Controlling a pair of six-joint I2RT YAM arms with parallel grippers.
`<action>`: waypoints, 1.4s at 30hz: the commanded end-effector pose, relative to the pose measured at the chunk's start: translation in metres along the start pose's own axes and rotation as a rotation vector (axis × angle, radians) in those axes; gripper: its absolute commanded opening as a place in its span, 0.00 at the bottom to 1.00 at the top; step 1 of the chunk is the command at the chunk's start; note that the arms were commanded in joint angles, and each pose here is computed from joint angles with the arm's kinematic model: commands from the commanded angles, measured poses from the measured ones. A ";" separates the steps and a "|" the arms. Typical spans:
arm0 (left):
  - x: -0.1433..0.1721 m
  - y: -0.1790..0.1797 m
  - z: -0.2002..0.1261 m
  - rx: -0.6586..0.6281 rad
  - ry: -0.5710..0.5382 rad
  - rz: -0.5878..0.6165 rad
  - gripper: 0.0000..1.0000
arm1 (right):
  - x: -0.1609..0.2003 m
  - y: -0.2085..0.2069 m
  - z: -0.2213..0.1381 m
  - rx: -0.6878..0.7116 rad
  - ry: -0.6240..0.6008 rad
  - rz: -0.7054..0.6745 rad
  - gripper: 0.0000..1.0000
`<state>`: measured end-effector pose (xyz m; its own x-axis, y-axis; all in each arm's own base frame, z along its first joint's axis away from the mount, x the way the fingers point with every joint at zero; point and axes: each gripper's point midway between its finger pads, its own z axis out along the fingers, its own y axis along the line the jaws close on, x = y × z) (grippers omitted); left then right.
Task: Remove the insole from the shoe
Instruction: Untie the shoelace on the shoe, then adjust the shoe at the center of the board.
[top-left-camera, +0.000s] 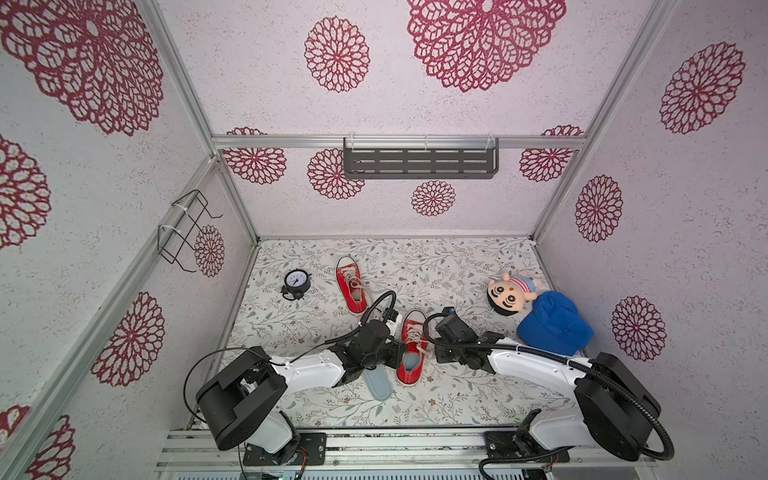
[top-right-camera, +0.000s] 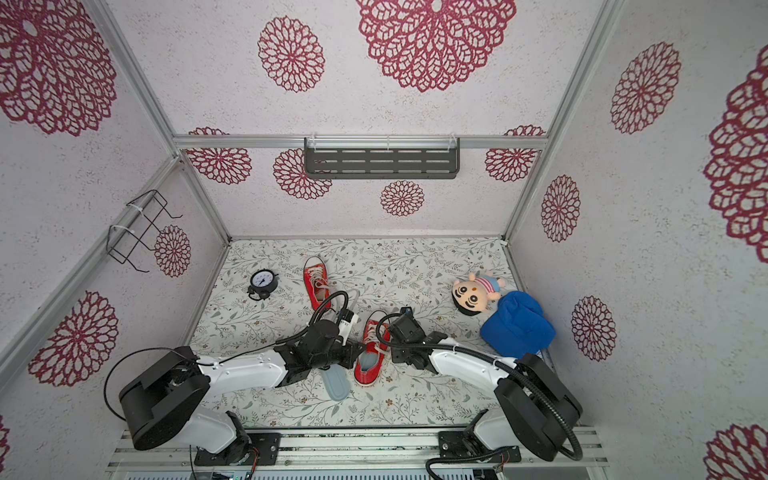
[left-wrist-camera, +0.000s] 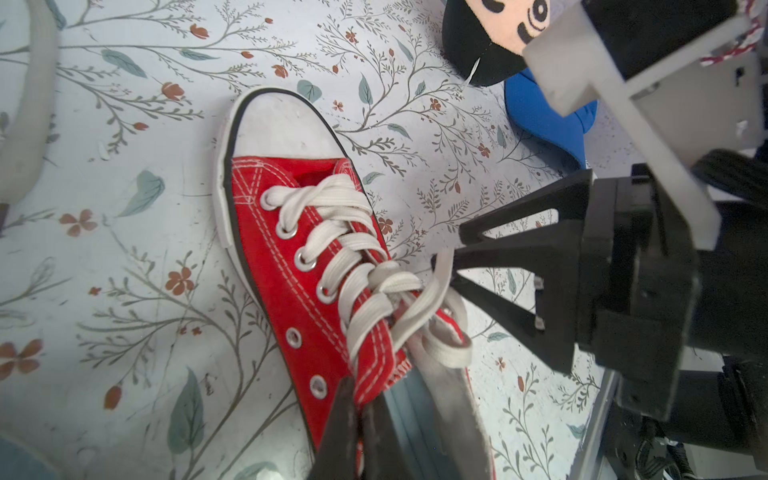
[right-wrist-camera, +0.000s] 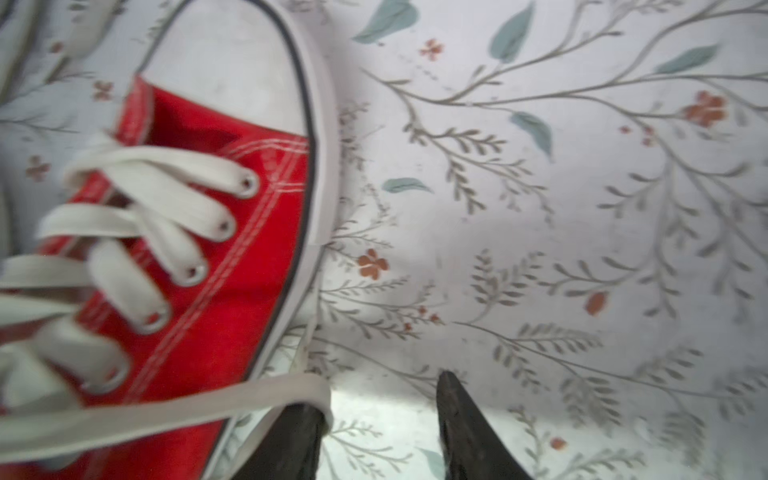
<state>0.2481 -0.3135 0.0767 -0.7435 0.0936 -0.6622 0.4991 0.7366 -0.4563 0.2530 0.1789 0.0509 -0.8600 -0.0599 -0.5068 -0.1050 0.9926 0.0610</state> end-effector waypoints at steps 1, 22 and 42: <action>-0.017 -0.010 -0.008 0.029 -0.064 0.007 0.00 | -0.013 -0.059 -0.008 0.267 -0.044 0.034 0.44; -0.017 -0.027 -0.001 0.095 -0.037 -0.004 0.00 | -0.035 0.038 -0.064 -0.469 -0.131 0.177 0.60; -0.001 0.024 -0.011 -0.175 0.018 -0.037 0.00 | 0.022 -0.036 -0.029 0.251 -0.002 0.038 0.25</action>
<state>0.2418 -0.3135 0.0723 -0.7739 0.0971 -0.6258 0.4643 0.7590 -0.4565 0.2284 0.2178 0.0628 -0.8732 0.0195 -0.4869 -0.0790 0.9803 0.1808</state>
